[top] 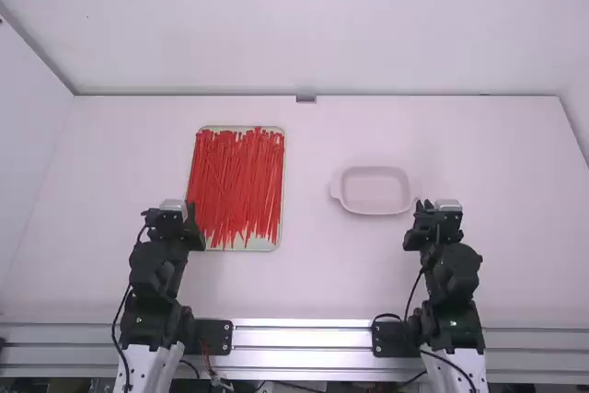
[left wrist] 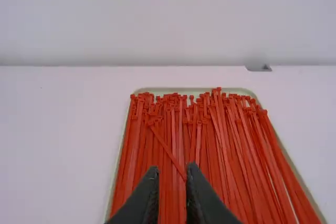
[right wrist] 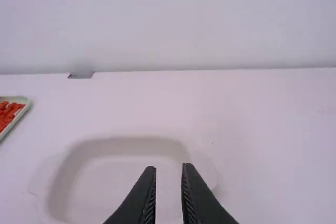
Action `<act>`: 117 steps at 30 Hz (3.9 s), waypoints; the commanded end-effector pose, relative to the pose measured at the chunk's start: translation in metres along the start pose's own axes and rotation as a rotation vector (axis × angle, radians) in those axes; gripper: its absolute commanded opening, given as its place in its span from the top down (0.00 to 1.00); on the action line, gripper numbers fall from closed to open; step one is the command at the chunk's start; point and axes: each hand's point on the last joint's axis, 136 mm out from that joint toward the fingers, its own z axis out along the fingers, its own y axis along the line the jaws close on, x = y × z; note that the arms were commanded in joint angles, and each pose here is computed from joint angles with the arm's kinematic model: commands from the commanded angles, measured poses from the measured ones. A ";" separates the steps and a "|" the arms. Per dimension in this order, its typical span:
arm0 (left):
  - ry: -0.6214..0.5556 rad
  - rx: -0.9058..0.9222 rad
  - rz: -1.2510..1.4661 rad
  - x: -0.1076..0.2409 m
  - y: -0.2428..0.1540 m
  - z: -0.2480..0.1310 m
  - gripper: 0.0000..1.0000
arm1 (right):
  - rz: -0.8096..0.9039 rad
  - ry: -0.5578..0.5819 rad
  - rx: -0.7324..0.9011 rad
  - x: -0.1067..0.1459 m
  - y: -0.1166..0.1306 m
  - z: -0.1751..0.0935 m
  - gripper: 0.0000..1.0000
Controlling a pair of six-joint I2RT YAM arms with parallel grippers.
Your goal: Fasten the cable tie
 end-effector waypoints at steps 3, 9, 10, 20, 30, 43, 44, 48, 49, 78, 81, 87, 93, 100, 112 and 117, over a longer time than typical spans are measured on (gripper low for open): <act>0.024 0.025 -0.006 -0.016 -0.006 0.001 0.79 | 0.014 0.019 0.004 -0.024 0.002 0.003 0.79; 0.088 0.027 -0.009 -0.025 -0.008 0.009 0.68 | 0.014 0.086 -0.005 -0.038 0.008 0.014 0.68; 0.100 0.026 -0.009 -0.027 -0.008 0.010 0.67 | 0.014 0.099 -0.006 -0.040 0.009 0.017 0.66; 0.230 0.025 -0.020 -0.039 -0.010 0.034 0.46 | 0.027 0.235 -0.035 -0.059 0.024 0.051 0.46; 0.336 0.038 -0.104 -0.057 -0.001 0.065 0.27 | -0.004 0.386 -0.054 -0.060 0.044 0.090 0.27; 0.481 -0.002 -0.131 -0.095 0.010 0.106 0.08 | -0.021 0.500 -0.051 -0.061 0.061 0.125 0.08; 0.494 -0.003 -0.134 -0.094 0.010 0.111 0.08 | -0.021 0.509 -0.048 -0.060 0.060 0.127 0.08; 0.558 -0.008 -0.142 -0.083 0.012 0.134 0.04 | -0.042 0.550 -0.054 -0.053 0.065 0.133 0.04; 0.579 -0.009 -0.145 -0.078 0.013 0.140 0.03 | -0.042 0.561 -0.055 -0.051 0.067 0.134 0.04; 0.703 -0.005 -0.133 -0.039 0.018 0.223 0.01 | -0.017 0.555 -0.143 -0.054 0.087 0.142 0.01; 0.686 0.000 -0.128 -0.039 0.018 0.228 0.01 | -0.024 0.555 -0.153 -0.054 0.092 0.141 0.01; 0.660 0.049 -0.108 -0.036 0.012 0.241 0.01 | -0.051 0.553 -0.177 -0.054 0.102 0.139 0.01; 0.686 0.066 -0.103 -0.013 0.010 0.255 0.01 | -0.056 0.553 -0.178 -0.053 0.101 0.139 0.01; 0.718 0.071 -0.082 0.018 0.011 0.269 0.01 | -0.056 0.553 -0.180 -0.054 0.102 0.139 0.01; 0.716 0.119 0.000 0.053 0.002 0.293 0.01 | -0.057 0.565 -0.178 -0.051 0.101 0.137 0.01; 0.696 0.137 -0.005 0.051 -0.002 0.296 0.00 | -0.059 0.574 -0.177 -0.049 0.101 0.136 0.01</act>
